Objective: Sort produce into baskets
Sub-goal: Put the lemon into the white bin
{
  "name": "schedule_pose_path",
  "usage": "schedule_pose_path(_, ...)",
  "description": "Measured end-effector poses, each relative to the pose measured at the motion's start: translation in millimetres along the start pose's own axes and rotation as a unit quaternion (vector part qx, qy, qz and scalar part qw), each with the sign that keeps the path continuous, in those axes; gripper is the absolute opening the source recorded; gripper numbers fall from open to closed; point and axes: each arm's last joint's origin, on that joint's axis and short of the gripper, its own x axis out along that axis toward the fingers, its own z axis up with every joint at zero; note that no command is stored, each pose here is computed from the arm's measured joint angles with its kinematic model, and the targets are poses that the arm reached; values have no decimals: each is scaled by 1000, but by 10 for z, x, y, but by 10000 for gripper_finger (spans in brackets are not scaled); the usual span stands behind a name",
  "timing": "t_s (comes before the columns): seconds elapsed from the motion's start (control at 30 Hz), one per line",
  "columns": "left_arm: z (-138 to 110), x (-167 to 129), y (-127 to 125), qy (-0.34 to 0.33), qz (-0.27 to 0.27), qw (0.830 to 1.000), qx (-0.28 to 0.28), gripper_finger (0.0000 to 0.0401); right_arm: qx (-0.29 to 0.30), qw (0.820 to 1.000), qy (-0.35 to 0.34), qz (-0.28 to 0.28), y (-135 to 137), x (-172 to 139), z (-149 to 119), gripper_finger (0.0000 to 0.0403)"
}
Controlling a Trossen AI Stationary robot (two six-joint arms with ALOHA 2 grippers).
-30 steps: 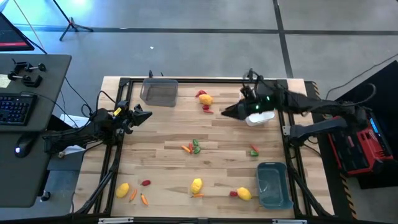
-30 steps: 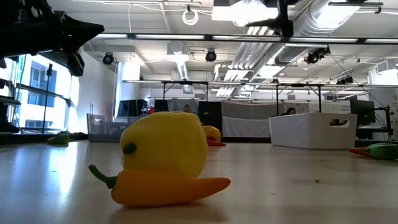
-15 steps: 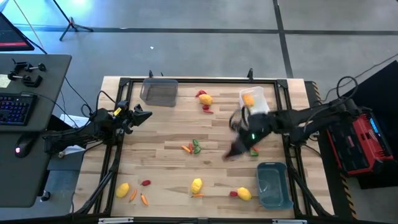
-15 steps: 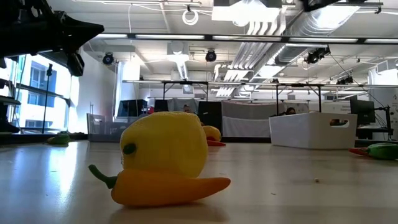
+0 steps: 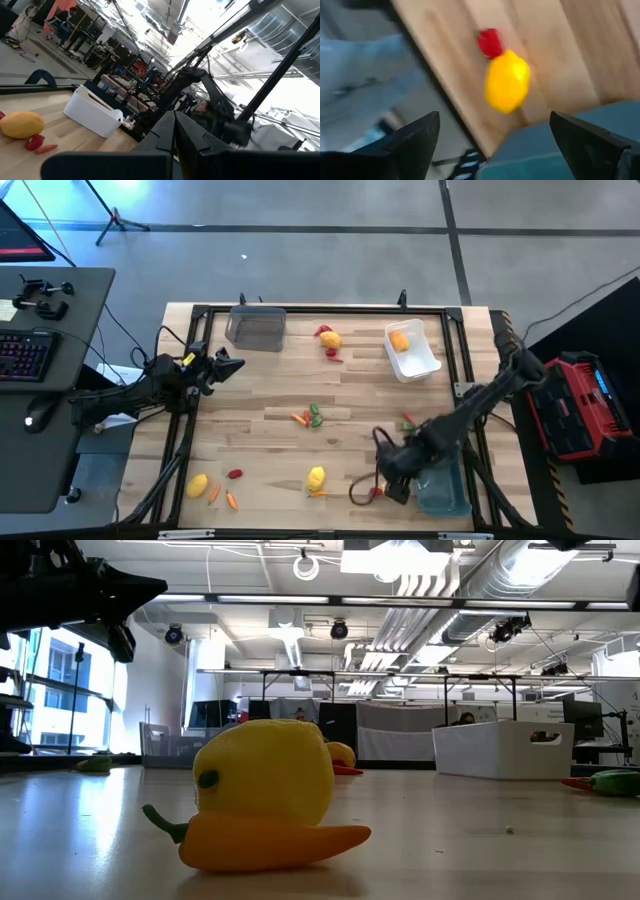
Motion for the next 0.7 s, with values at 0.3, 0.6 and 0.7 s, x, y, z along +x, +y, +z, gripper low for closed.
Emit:
schedule_pose_path(0.3,-1,0,1,0,0,1000,0,1,-40,996,-12,-76,15,382,-41,367)
schedule_pose_path(0.6,-1,0,1,0,0,1000,0,1,-69,991,-4,-114,-14,613,-11,367)
schedule_pose_path(0.7,0,0,1,0,0,1000,0,1,-82,989,5,-122,-19,719,-2,367)
